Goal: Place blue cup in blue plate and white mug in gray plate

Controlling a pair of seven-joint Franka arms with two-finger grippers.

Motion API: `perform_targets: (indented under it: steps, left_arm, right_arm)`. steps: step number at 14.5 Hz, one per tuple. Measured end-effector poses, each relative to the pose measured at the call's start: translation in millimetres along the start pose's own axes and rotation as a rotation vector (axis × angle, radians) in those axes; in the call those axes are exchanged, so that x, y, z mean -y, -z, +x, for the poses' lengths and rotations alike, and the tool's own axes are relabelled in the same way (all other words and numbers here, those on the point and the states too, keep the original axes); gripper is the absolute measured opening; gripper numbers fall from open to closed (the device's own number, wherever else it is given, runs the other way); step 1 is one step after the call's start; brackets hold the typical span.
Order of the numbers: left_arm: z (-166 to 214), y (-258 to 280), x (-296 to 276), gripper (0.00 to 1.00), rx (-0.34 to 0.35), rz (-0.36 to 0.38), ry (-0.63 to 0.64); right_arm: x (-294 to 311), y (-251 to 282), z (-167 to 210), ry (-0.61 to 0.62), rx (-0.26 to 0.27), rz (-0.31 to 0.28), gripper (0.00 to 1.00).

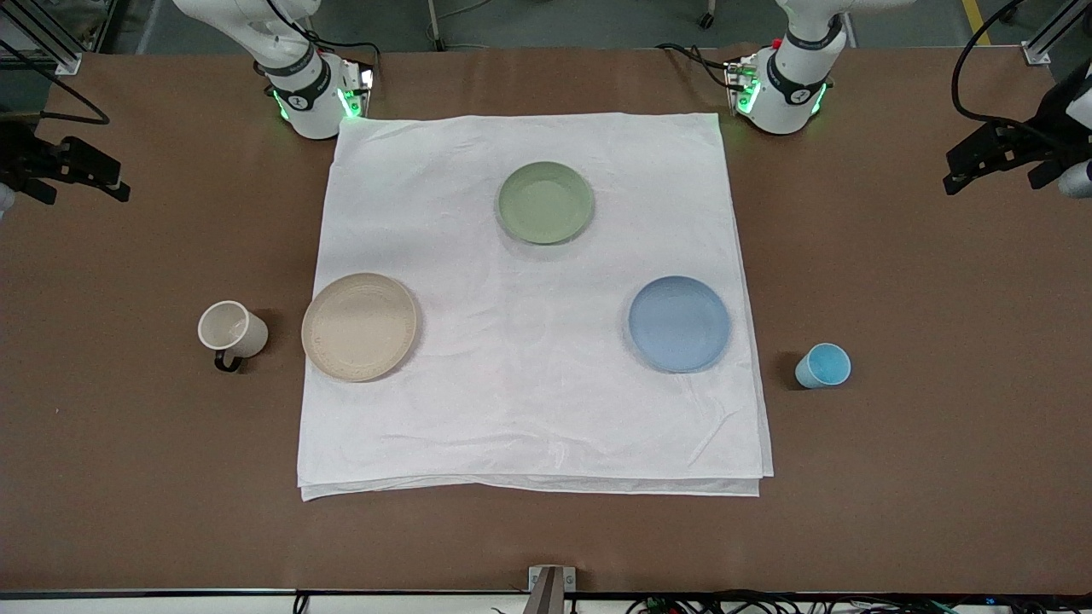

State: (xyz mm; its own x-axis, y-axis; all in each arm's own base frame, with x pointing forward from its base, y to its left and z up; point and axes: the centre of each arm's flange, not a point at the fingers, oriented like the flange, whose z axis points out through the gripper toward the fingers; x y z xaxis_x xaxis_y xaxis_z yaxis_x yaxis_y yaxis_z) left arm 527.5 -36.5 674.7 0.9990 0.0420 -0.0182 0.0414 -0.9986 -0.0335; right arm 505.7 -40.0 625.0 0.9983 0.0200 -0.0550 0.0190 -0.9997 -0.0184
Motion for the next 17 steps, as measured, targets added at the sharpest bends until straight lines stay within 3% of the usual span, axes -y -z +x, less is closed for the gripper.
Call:
perform_targets:
  steps: [7,11,14,17]
  left_arm:
    - [18.6,-20.2,4.6,1.00,0.007,-0.001,0.008]
    - [62.3,-99.6,-1.3,1.00,0.013,-0.003,0.005]
    - [81.4,-189.3,-2.1,1.00,-0.040,-0.011,0.006]
    - [80.1,-255.8,-1.0,1.00,-0.038,-0.013,0.008]
  right_arm:
    - [-0.5,6.4,-1.4,-0.001,-0.005,-0.001,1.00]
    - [-7.9,11.4,-1.5,-0.017,-0.001,0.000,1.00]
    - [-21.3,-35.4,43.9,-0.038,-0.014,-0.011,1.00]
    - [-30.9,-129.9,105.3,-0.045,0.019,-0.027,1.00]
